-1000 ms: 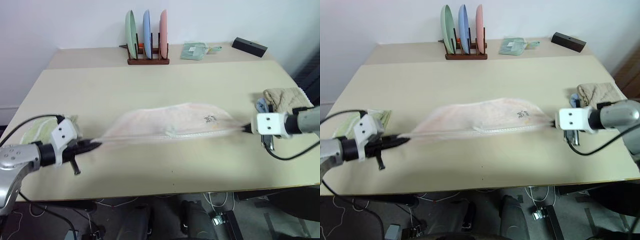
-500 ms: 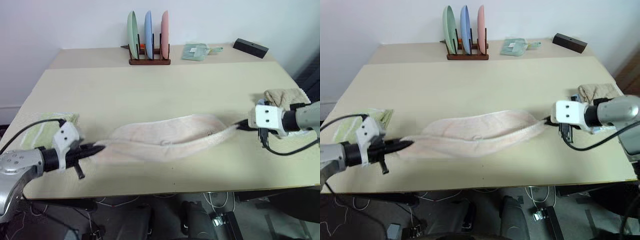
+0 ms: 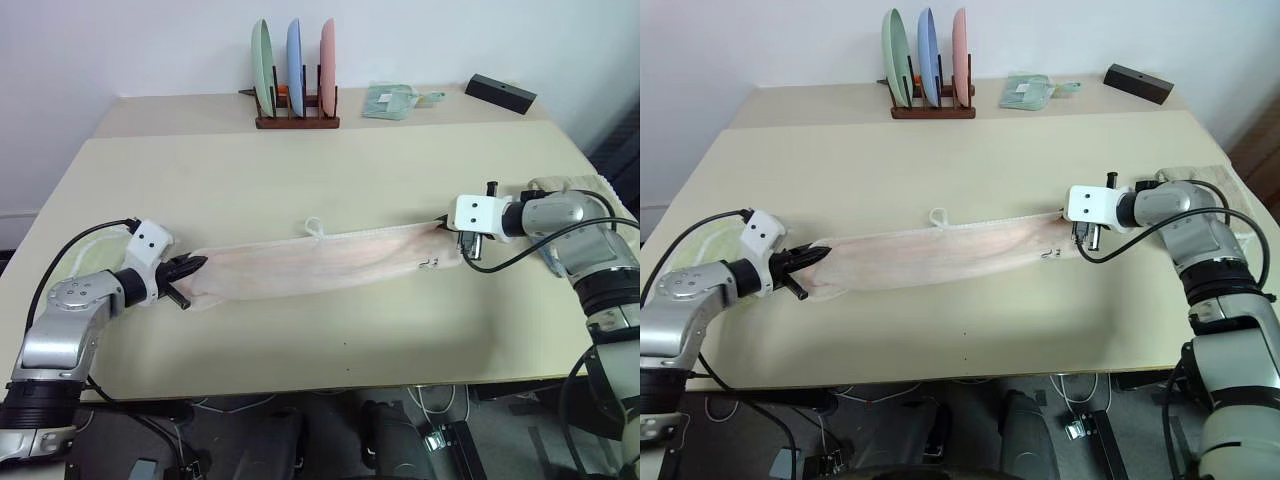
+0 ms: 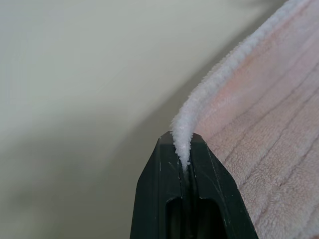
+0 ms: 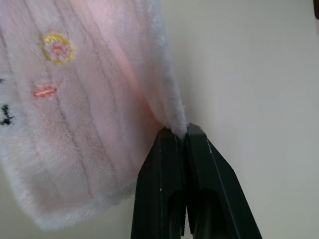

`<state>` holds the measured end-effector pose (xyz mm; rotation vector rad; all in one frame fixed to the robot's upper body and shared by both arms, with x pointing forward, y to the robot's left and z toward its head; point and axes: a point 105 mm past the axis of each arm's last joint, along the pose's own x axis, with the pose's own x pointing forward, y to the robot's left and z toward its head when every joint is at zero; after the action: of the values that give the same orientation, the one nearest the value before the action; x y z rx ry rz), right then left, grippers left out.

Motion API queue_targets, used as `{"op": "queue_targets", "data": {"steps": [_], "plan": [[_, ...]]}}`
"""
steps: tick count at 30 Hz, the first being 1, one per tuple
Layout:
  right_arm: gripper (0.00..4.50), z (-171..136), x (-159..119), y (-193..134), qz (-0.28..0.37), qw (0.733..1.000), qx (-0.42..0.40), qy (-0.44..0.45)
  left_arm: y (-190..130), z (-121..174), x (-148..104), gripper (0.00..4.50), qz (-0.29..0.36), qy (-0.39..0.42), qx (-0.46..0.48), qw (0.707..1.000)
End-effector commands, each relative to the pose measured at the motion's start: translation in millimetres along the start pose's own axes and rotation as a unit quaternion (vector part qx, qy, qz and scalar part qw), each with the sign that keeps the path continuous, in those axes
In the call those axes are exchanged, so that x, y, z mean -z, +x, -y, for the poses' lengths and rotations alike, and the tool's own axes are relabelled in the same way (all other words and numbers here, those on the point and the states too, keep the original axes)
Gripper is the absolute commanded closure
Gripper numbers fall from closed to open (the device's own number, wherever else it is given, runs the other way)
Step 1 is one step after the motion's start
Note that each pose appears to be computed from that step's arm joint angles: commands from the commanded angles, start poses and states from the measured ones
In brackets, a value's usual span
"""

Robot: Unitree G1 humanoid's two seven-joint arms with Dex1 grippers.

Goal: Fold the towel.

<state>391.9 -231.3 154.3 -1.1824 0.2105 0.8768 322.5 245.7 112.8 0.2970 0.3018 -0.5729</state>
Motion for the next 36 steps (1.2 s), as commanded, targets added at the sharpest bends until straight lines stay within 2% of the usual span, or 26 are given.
{"op": "queue_targets", "data": {"steps": [1,2,8,12,13,14,15,17,22,25,27,32,36], "plan": [[3.93,20.5,-3.3,-5.9,0.003,0.999,0.048,-0.004,-3.7,-1.7,-1.4,3.93,0.004,-0.009,-0.001,1.0],[3.69,23.5,-3.3,-6.7,0.002,0.998,0.058,-0.007,-4.8,-0.1,1.2,3.69,0.0,-0.011,0.003,1.0],[0.78,35.5,6.4,-25.4,-0.028,0.993,0.105,-0.041,-13.2,-4.2,10.9,0.71,-0.018,0.011,-0.026,0.999],[0.78,38.1,16.8,-45.5,-0.043,0.99,0.131,-0.017,-17.7,-8.2,3.0,0.71,0.005,0.036,-0.051,0.998],[0.78,37.2,20.3,-51.9,-0.038,0.989,0.141,0.017,-17.6,-11.0,-6.2,0.71,0.03,0.031,-0.065,0.997],[0.78,35.5,25.1,-60.8,-0.022,0.983,0.155,0.095,-16.9,-16.4,-19.3,0.71,0.064,0.028,-0.093,0.993],[0.53,25.2,24.8,-69.6,0.011,0.972,0.146,0.185,-16.7,-15.8,-33.7,0.67,0.101,0.035,-0.105,0.989],[0.02,7.1,15.3,-79.5,0.064,0.946,0.118,0.294,-16.7,-8.9,-47.2,0.66,0.138,0.036,-0.102,0.985],[0.02,-27.0,-0.2,-91.3,0.092,0.906,0.071,0.406,-16.4,11.6,-53.4,0.66,0.153,0.045,-0.059,0.985],[0.02,-85.1,-35.1,-83.0,0.165,0.814,-0.031,0.556,-13.3,35.5,-62.5,0.66,0.156,0.044,0.012,0.987],[0.02,-104.1,-45.9,-75.6,0.17,0.778,-0.05,0.603,-9.8,56.5,-64.4,0.66,0.15,0.059,0.068,0.985],[0.02,-107.1,-29.9,-37.9,0.127,0.672,0.042,0.728,4.5,105.5,-73.9,0.66,0.159,0.045,0.19,0.968],[0.02,-90.0,-29.7,-24.7,0.154,0.586,0.084,0.791,12.6,134.8,-81.3,0.66,0.168,0.05,0.247,0.953]]}}
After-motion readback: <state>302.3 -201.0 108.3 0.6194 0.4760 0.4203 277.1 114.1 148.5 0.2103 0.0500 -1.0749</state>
